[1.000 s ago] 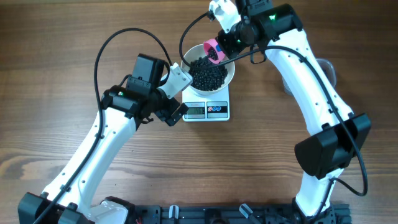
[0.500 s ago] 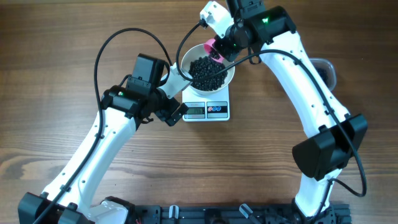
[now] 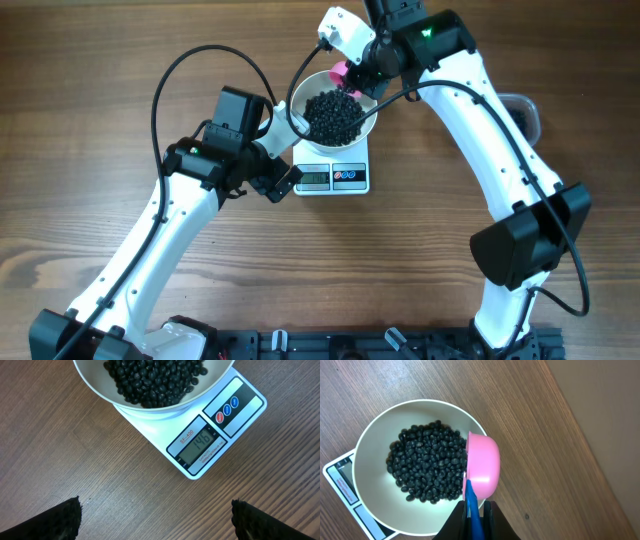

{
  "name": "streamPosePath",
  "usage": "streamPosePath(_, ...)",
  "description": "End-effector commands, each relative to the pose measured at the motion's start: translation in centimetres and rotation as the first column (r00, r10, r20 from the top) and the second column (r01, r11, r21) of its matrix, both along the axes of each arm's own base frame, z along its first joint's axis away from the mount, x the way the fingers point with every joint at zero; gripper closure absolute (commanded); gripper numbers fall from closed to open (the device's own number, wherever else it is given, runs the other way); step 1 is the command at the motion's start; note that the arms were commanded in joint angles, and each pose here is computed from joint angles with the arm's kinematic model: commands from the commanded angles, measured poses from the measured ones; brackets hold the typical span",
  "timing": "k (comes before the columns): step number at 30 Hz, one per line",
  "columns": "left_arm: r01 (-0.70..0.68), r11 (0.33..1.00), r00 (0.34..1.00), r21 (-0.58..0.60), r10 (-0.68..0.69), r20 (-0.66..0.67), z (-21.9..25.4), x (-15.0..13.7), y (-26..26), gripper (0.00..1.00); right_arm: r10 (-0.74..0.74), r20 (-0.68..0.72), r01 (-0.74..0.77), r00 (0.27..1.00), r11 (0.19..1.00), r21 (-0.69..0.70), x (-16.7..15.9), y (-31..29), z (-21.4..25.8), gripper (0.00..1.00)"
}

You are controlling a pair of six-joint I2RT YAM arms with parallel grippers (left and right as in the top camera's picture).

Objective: Scoop item into bowl and weigh 150g on scale
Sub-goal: 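Tip the scoop to pour beans into the white bowl, then hold the emptied scoop above the white bowl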

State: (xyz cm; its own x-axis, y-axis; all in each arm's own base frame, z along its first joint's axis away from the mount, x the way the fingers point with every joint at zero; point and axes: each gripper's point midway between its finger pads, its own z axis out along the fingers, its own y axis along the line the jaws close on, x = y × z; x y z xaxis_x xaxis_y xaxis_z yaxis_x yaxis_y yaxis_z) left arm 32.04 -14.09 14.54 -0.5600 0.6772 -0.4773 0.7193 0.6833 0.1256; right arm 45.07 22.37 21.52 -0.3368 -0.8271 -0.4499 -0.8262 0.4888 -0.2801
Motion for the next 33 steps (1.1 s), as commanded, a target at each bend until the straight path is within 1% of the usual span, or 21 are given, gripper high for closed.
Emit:
streamPosePath(1, 0.021, 1.0, 1.0, -0.006, -0.021, 0.004, 0.2, -0.2, -0.1, 0.0, 0.027, 0.071, -0.028, 0.997, 1.0, 0.001, 0.2, 0.0, 2.5, 0.96)
streamPosePath(9, 0.021, 1.0, 1.0, -0.006, -0.021, 0.004, 0.2, -0.2, -0.1, 0.0, 0.05, 0.065, -0.051, 0.997, 0.999, 0.012, -0.1, 0.3, 2.5, 0.96)
streamPosePath(11, 0.021, 1.0, 1.0, -0.006, -0.021, 0.005, 0.2, -0.2, -0.1, 0.0, 0.041, 0.047, -0.044, 0.998, 0.998, 0.052, -0.3, 0.7, 2.6, 0.96)
streamPosePath(14, 0.021, 1.0, 1.0, -0.006, -0.021, 0.004, 0.2, -0.2, -0.1, 0.0, -0.019, 0.012, 0.018, 1.0, 0.994, 0.105, -0.2, 0.5, 2.6, 0.96)
streamPosePath(17, 0.021, 1.0, 1.0, -0.006, -0.021, 0.004, 0.2, -0.2, -0.1, 0.0, -0.028, -0.034, 0.034, 0.999, 0.982, 0.187, -0.2, 0.4, 2.8, 0.96)
streamPosePath(23, 0.021, 1.0, 1.0, -0.006, -0.021, 0.005, 0.2, -0.2, -0.1, 0.0, -0.072, -0.135, 0.114, 0.988, 0.935, 0.335, 0.1, -0.9, 3.4, 0.96)
streamPosePath(27, 0.021, 1.0, 1.0, -0.006, -0.021, 0.005, 0.2, -0.2, -0.1, 0.0, -0.038, -0.187, 0.123, 0.982, 0.877, 0.465, 0.1, -2.0, 4.9, 0.96)
streamPosePath(33, 0.021, 1.0, 1.0, -0.006, -0.021, 0.005, 0.2, -0.2, -0.1, 0.0, -0.056, -0.258, 0.198, 0.964, 0.801, 0.565, 0.4, -3.9, 6.2, 0.96)
